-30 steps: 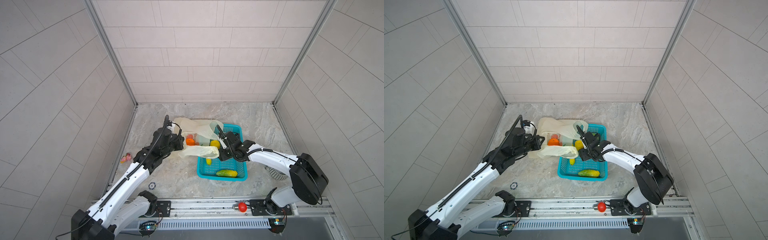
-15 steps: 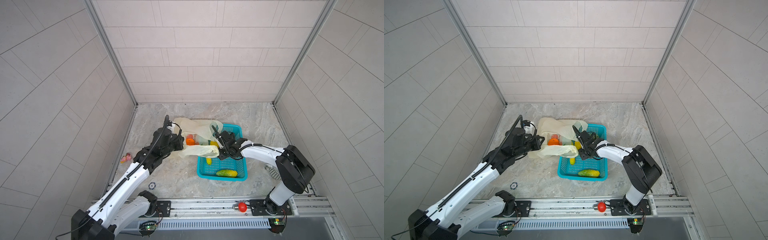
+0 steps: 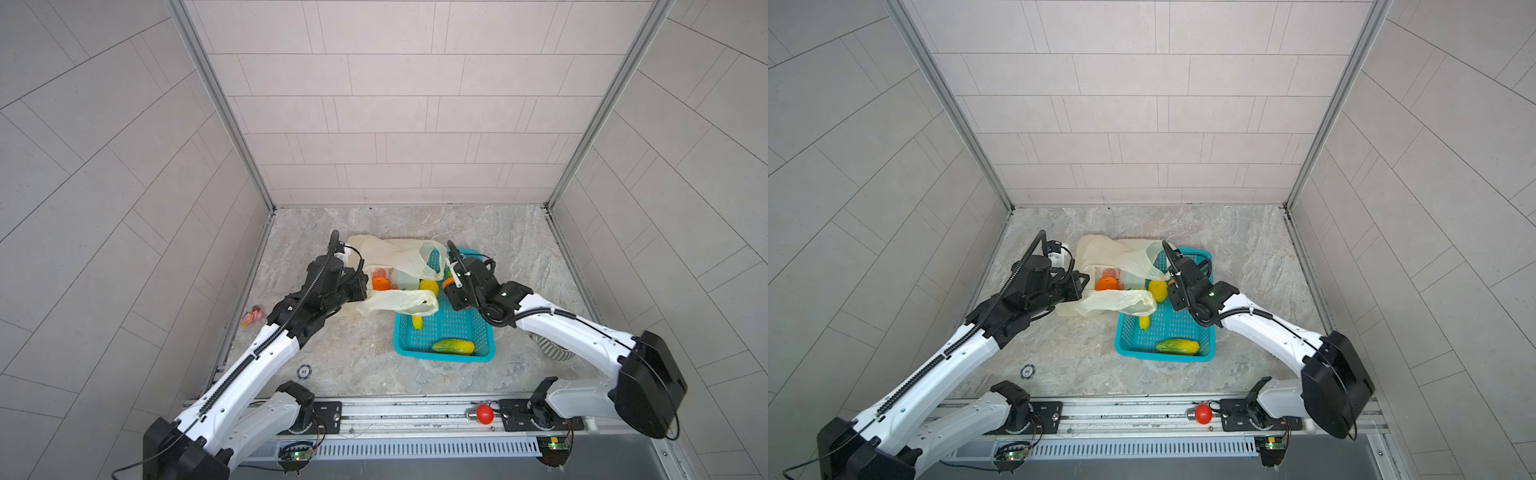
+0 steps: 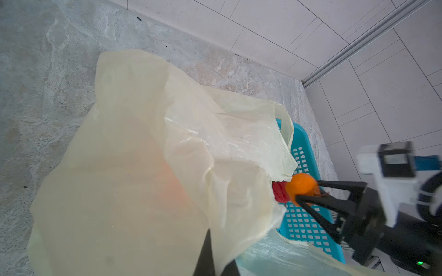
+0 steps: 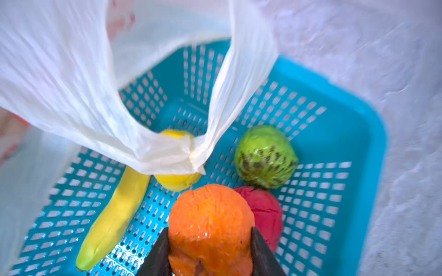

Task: Place the fruits into the plastic bag
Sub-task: 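Lower the right gripper and grasp the small orange in the basket, then carry the orange into the bag mouth held by the left gripper, release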

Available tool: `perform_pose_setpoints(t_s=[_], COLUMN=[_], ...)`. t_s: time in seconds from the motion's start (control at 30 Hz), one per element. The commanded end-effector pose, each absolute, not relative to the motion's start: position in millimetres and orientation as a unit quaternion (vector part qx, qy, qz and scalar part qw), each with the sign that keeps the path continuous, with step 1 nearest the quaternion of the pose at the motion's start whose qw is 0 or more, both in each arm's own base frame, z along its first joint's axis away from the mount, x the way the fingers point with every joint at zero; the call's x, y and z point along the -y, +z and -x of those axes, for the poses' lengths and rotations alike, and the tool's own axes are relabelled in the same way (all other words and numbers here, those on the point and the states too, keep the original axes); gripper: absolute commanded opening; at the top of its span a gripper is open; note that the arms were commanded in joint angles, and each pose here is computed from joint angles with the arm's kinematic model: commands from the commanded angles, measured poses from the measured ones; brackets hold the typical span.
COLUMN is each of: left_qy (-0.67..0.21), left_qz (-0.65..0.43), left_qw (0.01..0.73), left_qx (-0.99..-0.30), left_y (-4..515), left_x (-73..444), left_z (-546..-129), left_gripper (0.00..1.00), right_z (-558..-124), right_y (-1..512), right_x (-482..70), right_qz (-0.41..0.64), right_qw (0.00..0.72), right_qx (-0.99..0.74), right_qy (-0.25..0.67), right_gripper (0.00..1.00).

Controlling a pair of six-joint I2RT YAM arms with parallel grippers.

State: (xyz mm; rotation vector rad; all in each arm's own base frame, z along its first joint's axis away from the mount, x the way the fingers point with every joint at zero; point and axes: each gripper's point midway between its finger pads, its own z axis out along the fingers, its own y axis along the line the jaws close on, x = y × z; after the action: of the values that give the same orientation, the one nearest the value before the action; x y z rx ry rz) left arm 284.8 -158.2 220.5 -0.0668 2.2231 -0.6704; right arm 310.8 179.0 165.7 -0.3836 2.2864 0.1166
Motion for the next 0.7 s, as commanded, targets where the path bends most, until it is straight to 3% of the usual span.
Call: perform_pose_setpoints(t_s=[0.0, 0.13, 0.3, 0.53, 0.67], left_qy=[-0.266, -0.269, -0.270, -0.280, -0.291], left_qz=[0.024, 0.026, 0.026, 0.019, -0.001], left_qw=[0.404, 0.403, 0.402, 0.407, 0.408], left_qx=[-0.875, -0.874, -0.875, -0.869, -0.866], left_y=[225, 224, 221, 227, 230], left_x=[159, 159, 159, 160, 164], left_z=[-286, -285, -284, -280, -273], left_gripper=[0.00, 0.00, 0.00, 0.00, 0.00], right_z=[-313, -309, -298, -285, -290], right_y=[196, 233, 253, 237, 214], right_x=[-160, -181, -256, -353, -382], right_qz=[0.122, 0.145, 0.242, 0.295, 0.311], right_qw=[0.463, 0.501, 0.475, 0.410, 0.374], right_qx=[-0.878, -0.848, -0.816, -0.791, -0.798], right_qy=[0.023, 0.094, 0.226, 0.345, 0.357], right_gripper=[0.37, 0.38, 0.39, 0.39, 0.40])
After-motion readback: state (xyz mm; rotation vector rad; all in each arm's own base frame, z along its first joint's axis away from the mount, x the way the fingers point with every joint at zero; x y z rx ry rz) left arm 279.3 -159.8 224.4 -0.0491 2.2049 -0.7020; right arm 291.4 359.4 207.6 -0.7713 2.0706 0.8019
